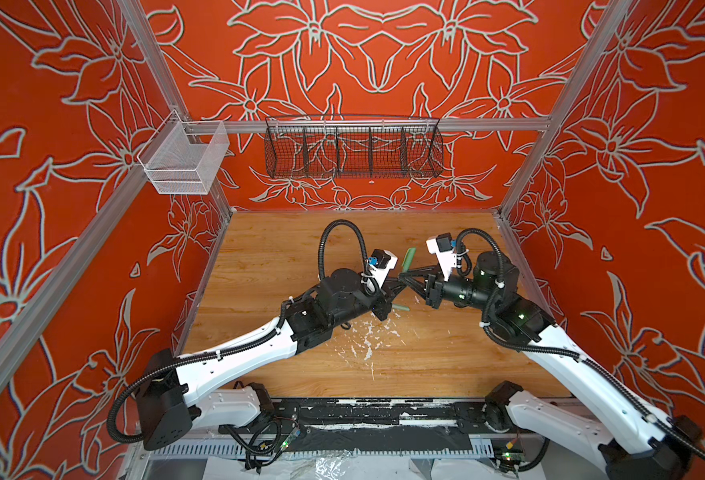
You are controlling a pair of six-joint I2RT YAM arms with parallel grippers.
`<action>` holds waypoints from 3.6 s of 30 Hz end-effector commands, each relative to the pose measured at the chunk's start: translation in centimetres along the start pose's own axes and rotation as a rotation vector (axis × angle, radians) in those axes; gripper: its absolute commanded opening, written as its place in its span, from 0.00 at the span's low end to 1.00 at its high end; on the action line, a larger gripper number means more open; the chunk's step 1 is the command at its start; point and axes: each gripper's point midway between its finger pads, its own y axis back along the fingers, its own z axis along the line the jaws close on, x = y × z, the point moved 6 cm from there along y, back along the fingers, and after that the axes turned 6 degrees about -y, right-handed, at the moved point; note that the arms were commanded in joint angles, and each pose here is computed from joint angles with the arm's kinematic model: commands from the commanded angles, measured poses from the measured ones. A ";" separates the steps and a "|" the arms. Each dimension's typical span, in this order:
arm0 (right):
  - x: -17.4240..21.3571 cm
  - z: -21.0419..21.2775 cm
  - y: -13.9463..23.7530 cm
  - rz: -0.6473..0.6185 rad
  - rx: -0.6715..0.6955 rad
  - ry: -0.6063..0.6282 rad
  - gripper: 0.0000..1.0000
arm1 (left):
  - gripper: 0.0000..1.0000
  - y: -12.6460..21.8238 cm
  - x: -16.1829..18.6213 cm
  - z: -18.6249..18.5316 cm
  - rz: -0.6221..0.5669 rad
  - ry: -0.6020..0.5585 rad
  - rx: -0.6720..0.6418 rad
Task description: Insert the pens into the pen caps
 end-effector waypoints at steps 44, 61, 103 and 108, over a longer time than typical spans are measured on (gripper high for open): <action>-0.6 -0.5 1.2 -0.065 -0.032 -0.066 0.41 | 0.00 1.1 3.5 1.2 0.052 0.179 -0.005; -0.8 -2.0 -0.8 -0.034 -0.008 -0.074 0.40 | 0.00 0.1 3.8 0.7 0.063 0.186 0.050; 2.4 -3.6 -1.5 0.077 0.032 -0.168 0.00 | 0.00 -1.9 -4.9 4.9 -0.062 0.111 -0.061; 3.9 -4.5 -1.7 0.074 0.041 -0.250 0.00 | 0.00 -2.4 -6.9 6.9 -0.130 0.118 -0.063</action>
